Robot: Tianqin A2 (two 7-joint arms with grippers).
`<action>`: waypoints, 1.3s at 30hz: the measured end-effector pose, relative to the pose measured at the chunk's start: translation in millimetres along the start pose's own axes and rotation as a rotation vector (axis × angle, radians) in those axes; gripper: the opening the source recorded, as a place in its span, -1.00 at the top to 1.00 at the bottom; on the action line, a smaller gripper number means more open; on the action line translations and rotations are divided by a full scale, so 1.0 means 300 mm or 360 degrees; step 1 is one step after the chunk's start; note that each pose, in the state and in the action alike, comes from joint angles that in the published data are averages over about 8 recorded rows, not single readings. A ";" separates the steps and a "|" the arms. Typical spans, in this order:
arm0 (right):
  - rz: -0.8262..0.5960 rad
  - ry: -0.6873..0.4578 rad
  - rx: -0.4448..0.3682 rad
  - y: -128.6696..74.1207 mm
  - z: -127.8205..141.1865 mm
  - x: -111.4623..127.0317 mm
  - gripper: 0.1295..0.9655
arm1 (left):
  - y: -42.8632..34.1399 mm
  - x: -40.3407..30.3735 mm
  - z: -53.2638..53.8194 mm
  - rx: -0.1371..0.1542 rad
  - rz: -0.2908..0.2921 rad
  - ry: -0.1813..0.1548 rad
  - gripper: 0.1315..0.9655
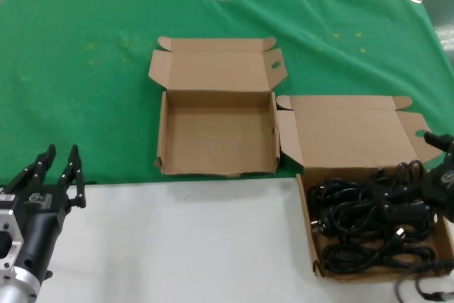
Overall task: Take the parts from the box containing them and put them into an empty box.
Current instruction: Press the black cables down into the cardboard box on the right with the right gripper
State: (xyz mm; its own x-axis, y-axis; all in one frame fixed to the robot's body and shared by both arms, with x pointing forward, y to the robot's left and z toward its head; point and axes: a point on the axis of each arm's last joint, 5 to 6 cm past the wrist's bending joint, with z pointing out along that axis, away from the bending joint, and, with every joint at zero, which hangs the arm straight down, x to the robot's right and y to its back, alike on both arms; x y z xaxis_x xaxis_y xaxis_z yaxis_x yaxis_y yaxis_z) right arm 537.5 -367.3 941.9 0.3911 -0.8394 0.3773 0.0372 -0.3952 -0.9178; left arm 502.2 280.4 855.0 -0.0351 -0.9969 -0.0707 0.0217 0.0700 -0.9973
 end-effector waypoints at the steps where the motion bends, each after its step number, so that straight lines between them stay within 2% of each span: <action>1: -0.0028 -0.0023 -0.0004 -0.012 -0.002 0.021 -1.00 | 0.000 0.000 0.000 0.0000 0.0000 0.0000 0.46; 9: -0.0251 -0.0230 -0.0040 -0.125 -0.014 0.169 -1.00 | 0.000 0.000 0.000 0.0000 0.0000 0.0000 0.72; 17: -0.0554 -0.0502 -0.0113 -0.190 -0.024 0.257 -1.00 | 0.000 0.000 0.000 0.0000 0.0000 0.0000 0.87; 26: -0.0934 -0.0842 -0.0198 -0.184 -0.013 0.322 -1.00 | 0.000 0.000 0.000 0.0000 0.0000 0.0000 0.91; 33: -0.1261 -0.1003 -0.0160 -0.164 0.049 0.370 -1.00 | 0.000 0.000 0.000 0.0000 0.0000 0.0000 0.91; 39: -0.1501 -0.1093 -0.0110 -0.157 0.111 0.378 -1.00 | 0.000 0.000 0.000 0.0000 0.0000 0.0000 0.91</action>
State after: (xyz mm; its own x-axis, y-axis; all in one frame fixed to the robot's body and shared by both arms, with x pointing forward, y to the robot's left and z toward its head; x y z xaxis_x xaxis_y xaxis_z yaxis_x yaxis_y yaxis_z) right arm 610.9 -431.4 1024.0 0.6509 0.1674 0.7405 0.5366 -0.7914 -0.2928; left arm 502.2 280.4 855.0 -0.0351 -0.9969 -0.0705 0.0217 0.0698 -0.9973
